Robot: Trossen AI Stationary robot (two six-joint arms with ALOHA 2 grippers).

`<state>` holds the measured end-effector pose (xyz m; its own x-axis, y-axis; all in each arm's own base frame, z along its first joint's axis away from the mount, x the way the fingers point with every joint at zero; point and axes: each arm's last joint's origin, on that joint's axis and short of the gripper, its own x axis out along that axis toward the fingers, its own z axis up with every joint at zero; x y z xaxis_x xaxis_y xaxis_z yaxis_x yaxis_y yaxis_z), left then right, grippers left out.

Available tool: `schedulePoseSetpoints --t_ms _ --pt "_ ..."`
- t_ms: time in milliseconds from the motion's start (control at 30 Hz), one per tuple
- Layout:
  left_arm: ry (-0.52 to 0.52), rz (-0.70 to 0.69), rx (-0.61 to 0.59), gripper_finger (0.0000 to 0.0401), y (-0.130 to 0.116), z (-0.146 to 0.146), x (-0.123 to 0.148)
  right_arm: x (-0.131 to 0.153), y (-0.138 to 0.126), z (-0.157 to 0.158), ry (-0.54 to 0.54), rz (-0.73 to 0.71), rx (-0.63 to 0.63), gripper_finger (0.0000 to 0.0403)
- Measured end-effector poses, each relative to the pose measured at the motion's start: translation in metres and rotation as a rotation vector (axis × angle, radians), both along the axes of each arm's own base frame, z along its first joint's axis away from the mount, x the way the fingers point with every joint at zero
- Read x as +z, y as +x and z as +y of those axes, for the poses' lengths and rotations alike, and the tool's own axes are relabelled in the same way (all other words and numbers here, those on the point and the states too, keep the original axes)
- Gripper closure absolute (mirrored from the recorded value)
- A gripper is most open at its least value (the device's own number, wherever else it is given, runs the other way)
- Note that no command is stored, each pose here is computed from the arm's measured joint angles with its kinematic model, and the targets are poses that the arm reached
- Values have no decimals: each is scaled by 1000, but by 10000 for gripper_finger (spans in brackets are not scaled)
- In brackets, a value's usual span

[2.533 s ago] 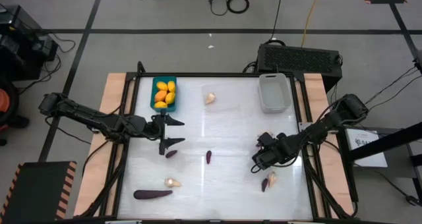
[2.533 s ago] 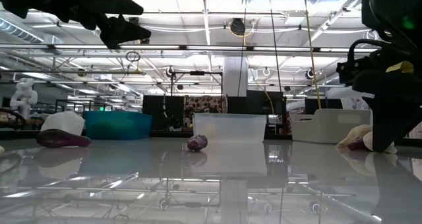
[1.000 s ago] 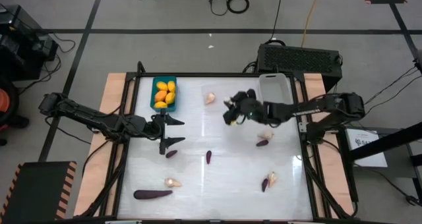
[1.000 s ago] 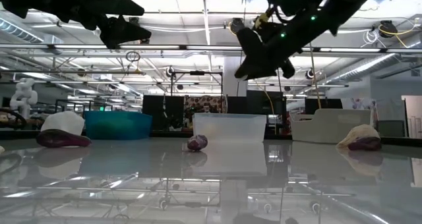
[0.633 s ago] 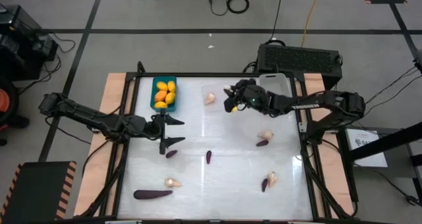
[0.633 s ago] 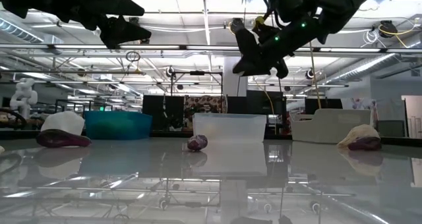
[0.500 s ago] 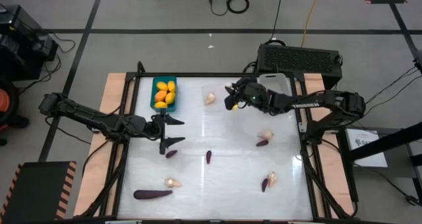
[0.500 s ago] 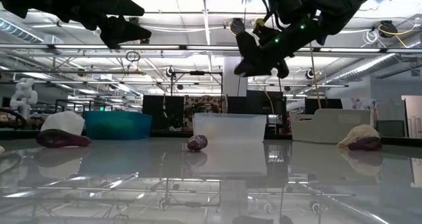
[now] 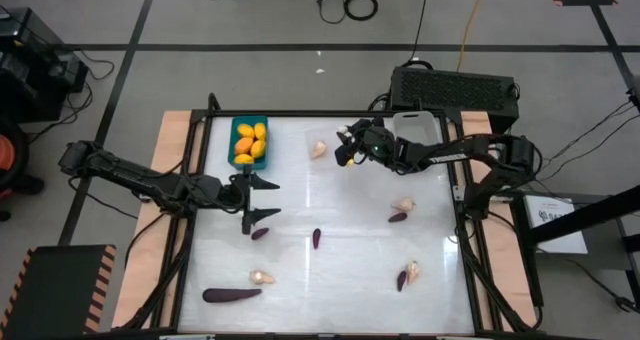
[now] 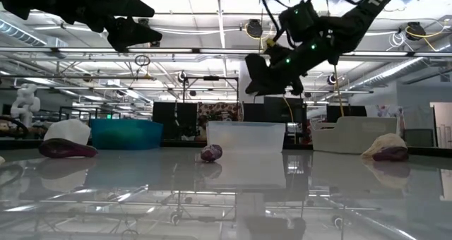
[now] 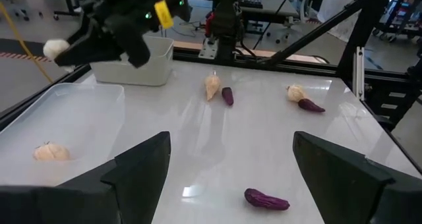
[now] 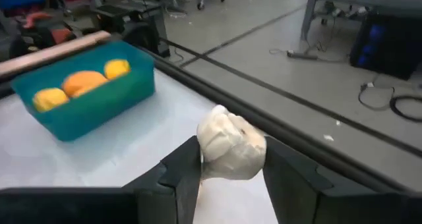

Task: Sort produce into baskets
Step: Put the garlic into the transparent bin

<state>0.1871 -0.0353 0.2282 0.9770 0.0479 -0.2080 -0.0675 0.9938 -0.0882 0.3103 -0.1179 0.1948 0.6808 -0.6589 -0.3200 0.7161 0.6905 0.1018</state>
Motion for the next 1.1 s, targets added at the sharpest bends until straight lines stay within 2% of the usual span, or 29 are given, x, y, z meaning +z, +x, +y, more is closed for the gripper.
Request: schedulePoseSetpoints --t_ms 200,500,667,900,1100 --pt "-1 1 -3 76 0 0 0 -16 3 -3 44 22 -21 229" --pt "-1 2 -4 76 0 0 0 -7 0 1 45 18 4 189" --pt "0 5 -4 76 0 0 -1 5 -3 18 141 23 204 181" --pt "4 4 -5 76 0 0 0 18 -9 53 358 -1 420 181" --pt "-2 -1 -4 76 0 0 0 25 0 107 382 -50 607 181"
